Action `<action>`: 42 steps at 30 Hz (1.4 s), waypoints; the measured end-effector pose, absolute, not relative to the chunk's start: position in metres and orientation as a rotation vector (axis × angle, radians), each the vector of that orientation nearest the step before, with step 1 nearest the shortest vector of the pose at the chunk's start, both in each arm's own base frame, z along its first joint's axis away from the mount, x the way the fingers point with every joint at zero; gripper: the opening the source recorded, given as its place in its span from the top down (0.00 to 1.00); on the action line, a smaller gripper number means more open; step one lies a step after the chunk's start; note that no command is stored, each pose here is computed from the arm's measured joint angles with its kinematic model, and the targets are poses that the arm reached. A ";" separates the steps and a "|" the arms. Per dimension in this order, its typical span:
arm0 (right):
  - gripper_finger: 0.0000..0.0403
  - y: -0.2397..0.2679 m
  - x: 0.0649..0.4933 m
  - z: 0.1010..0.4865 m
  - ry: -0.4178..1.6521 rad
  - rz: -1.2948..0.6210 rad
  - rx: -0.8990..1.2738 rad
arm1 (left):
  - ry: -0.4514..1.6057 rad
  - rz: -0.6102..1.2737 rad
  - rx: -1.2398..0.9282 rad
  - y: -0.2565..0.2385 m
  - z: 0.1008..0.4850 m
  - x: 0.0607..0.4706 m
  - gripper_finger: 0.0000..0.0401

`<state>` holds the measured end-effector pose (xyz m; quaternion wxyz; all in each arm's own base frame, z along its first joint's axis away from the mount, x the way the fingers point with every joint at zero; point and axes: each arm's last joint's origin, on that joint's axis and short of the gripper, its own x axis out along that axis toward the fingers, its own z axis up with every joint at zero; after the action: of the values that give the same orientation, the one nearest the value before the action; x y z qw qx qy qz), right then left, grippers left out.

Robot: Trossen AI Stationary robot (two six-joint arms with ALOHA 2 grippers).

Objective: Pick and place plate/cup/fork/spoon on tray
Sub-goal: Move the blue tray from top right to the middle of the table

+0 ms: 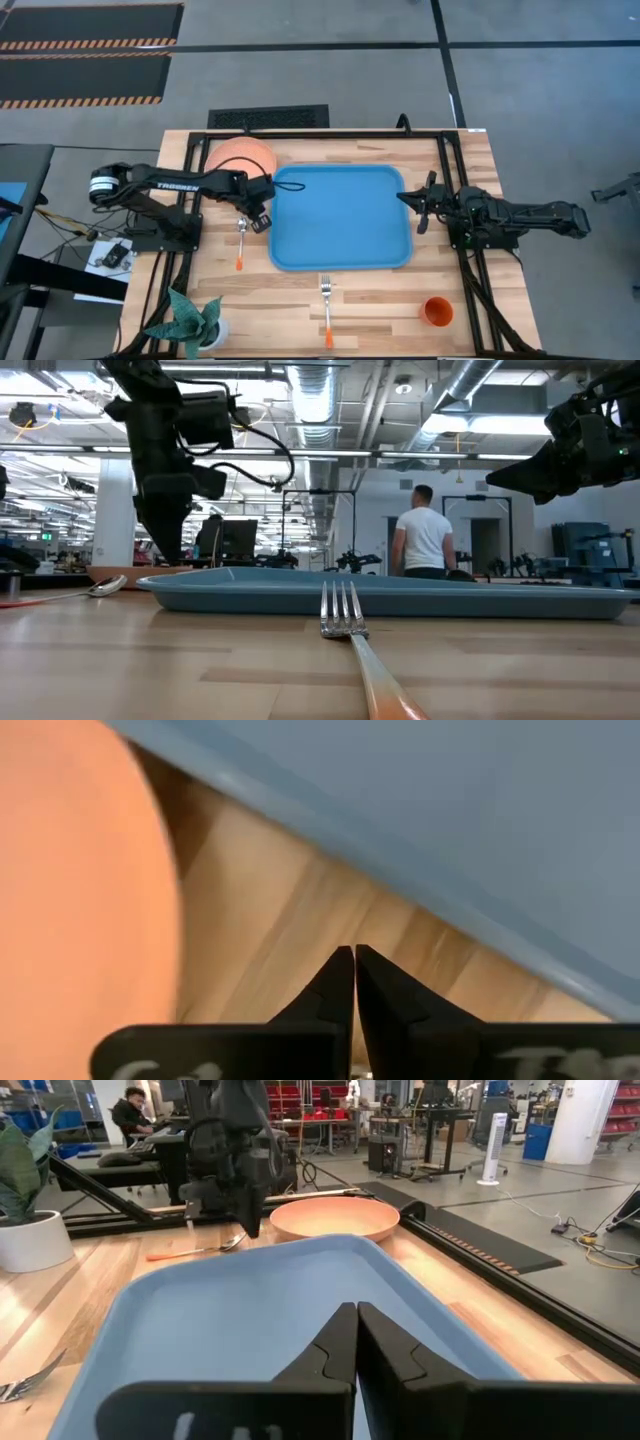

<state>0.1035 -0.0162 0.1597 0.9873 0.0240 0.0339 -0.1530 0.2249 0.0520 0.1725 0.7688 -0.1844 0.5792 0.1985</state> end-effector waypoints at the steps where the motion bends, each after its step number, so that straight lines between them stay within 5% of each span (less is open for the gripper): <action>1: 0.94 -0.016 0.103 0.160 0.068 -0.308 0.048 | 1.258 0.428 -0.402 0.052 0.170 0.227 1.00; 21: 0.94 -0.016 0.103 0.160 0.070 -0.307 0.048 | 1.176 0.391 -0.379 0.058 0.159 0.246 1.00; 29: 0.94 -0.016 0.103 0.159 0.071 -0.307 0.048 | 0.928 0.359 -0.293 0.056 0.206 0.231 1.00; 36: 0.94 -0.016 0.103 0.160 0.071 -0.307 0.048 | 0.615 -0.012 -0.250 0.042 0.213 0.216 1.00; 42: 0.94 -0.016 0.103 0.159 0.071 -0.307 0.048 | 0.632 0.101 -0.195 0.043 0.211 0.200 1.00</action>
<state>0.1035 -0.0162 0.1595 0.9873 0.0239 0.0354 -0.1531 0.2001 0.0426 0.2107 0.9446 -0.0958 0.3101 0.0494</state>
